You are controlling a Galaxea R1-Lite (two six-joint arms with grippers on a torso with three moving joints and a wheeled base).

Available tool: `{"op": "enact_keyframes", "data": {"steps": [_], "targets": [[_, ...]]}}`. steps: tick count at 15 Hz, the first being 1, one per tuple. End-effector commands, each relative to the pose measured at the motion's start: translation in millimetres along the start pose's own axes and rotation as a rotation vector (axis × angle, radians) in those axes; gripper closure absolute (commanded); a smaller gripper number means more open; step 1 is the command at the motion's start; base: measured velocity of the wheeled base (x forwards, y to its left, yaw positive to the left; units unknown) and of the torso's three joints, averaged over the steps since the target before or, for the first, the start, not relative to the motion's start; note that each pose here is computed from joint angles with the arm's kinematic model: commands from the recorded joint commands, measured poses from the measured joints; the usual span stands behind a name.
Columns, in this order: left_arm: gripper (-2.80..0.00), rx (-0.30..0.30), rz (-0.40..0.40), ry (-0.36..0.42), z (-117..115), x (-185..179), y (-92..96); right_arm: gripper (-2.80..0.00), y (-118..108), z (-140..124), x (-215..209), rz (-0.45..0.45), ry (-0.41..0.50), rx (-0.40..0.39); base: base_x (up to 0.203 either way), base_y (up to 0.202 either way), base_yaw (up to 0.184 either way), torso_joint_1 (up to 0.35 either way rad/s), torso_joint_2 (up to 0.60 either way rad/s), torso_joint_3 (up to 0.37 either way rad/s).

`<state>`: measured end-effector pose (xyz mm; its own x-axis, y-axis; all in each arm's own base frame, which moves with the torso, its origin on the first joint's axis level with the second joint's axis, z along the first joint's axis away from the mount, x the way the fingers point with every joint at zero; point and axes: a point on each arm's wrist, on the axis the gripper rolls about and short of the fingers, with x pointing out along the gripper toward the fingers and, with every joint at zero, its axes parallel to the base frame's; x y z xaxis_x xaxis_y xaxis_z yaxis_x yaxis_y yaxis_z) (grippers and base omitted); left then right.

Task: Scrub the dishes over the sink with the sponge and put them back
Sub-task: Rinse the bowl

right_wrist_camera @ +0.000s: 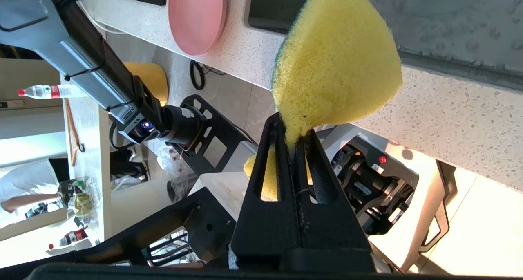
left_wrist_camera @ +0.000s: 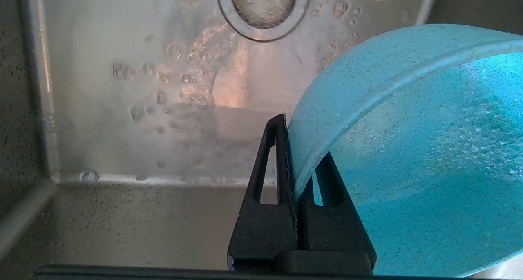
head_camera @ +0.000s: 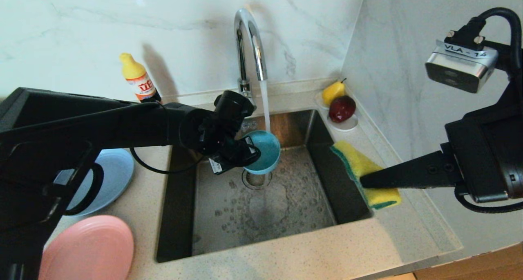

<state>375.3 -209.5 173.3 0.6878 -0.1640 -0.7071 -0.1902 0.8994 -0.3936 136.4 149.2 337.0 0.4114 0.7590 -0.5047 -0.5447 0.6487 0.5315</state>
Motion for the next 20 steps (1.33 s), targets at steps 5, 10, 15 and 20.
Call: {"op": "enact_keyframes", "data": {"steps": [5, 10, 15, 20], "targets": [[0.00, -0.043, 0.014, -0.004, 3.9, 11.5, 2.2, 0.00, -0.4, -0.6, 1.0, -0.001, 0.008, 0.004, 0.000, 0.000, 0.000, 0.000, 0.00, 0.000], [0.00, -0.041, 0.022, 0.002, 2.7, 15.0, 2.5, 0.00, -0.8, -0.8, 1.9, -0.002, 0.011, 0.005, 0.000, 0.000, 0.000, 0.000, 0.00, 0.000], [0.00, -0.040, 0.042, 0.010, -0.3, 19.8, 4.8, 0.00, -3.3, -3.2, 6.5, -0.007, 0.030, 0.008, 0.000, 0.000, 0.000, 0.000, 0.00, 0.000], [0.00, -0.039, 0.047, 0.018, -1.4, 20.0, 5.5, 0.00, -2.2, -2.7, 3.4, -0.001, 0.021, 0.006, 0.000, 0.000, 0.000, 0.000, 0.00, 0.000]]}}
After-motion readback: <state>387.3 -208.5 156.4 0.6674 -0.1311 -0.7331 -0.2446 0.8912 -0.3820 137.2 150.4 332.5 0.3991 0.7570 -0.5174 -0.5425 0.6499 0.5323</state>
